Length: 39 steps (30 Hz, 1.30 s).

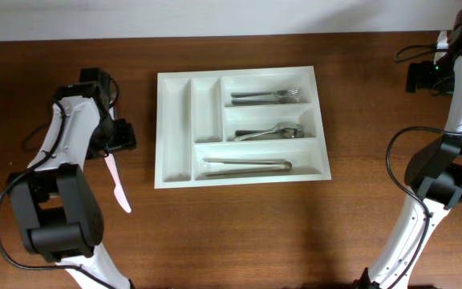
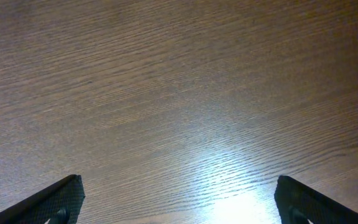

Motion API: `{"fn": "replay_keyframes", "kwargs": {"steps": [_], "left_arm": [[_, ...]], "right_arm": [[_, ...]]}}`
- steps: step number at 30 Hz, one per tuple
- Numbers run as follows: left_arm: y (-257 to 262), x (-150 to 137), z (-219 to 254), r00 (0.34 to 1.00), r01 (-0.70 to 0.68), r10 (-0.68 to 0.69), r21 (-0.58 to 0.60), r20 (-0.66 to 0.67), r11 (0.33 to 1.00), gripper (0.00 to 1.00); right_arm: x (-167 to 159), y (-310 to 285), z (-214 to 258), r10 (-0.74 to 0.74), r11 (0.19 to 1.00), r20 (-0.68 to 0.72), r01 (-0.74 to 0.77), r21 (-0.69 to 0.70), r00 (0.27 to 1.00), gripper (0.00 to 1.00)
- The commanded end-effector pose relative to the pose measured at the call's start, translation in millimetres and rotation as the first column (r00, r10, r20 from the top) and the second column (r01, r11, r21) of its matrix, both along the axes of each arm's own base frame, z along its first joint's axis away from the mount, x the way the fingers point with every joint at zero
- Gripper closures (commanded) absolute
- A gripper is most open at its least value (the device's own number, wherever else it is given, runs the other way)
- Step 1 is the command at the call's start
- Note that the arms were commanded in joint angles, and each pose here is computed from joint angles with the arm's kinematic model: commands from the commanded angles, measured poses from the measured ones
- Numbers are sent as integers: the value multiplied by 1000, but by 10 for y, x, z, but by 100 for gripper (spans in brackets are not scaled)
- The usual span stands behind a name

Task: Pack container
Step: 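Adjust the left gripper position above the white utensil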

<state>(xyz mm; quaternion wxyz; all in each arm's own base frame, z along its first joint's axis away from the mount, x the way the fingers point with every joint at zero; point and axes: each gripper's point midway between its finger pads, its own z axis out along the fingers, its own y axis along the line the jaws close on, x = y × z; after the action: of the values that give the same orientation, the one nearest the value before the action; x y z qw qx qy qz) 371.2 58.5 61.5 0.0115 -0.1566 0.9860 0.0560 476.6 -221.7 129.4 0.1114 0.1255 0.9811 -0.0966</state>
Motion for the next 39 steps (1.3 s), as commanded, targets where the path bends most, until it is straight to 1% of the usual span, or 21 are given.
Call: {"fn": "replay_keyframes", "kwargs": {"steps": [1,5,13,29,37,39], "left_arm": [[124,-49,-51,992,-124,124,4,-10,992,24],[105,-112,-115,990,-138,137,-29,-30,990,24],[56,-306,-276,983,-162,158,-38,-90,986,24],[32,-400,-467,980,-176,171,-45,-106,983,25],[15,-466,-572,972,-213,207,-45,-115,976,25],[-9,-486,-615,971,-217,209,-61,-117,974,25]], "right_arm": [[-17,-19,-29,-12,1000,-5,12,6,1000,1],[-17,-19,-29,-12,1000,-5,12,6,1000,1],[-17,-19,-29,-12,1000,-5,12,6,1000,1],[-17,-19,-29,-12,1000,-5,12,6,1000,1],[-17,-19,-29,-12,1000,-5,12,6,1000,1],[-17,-19,-29,-12,1000,-5,12,6,1000,1]]}}
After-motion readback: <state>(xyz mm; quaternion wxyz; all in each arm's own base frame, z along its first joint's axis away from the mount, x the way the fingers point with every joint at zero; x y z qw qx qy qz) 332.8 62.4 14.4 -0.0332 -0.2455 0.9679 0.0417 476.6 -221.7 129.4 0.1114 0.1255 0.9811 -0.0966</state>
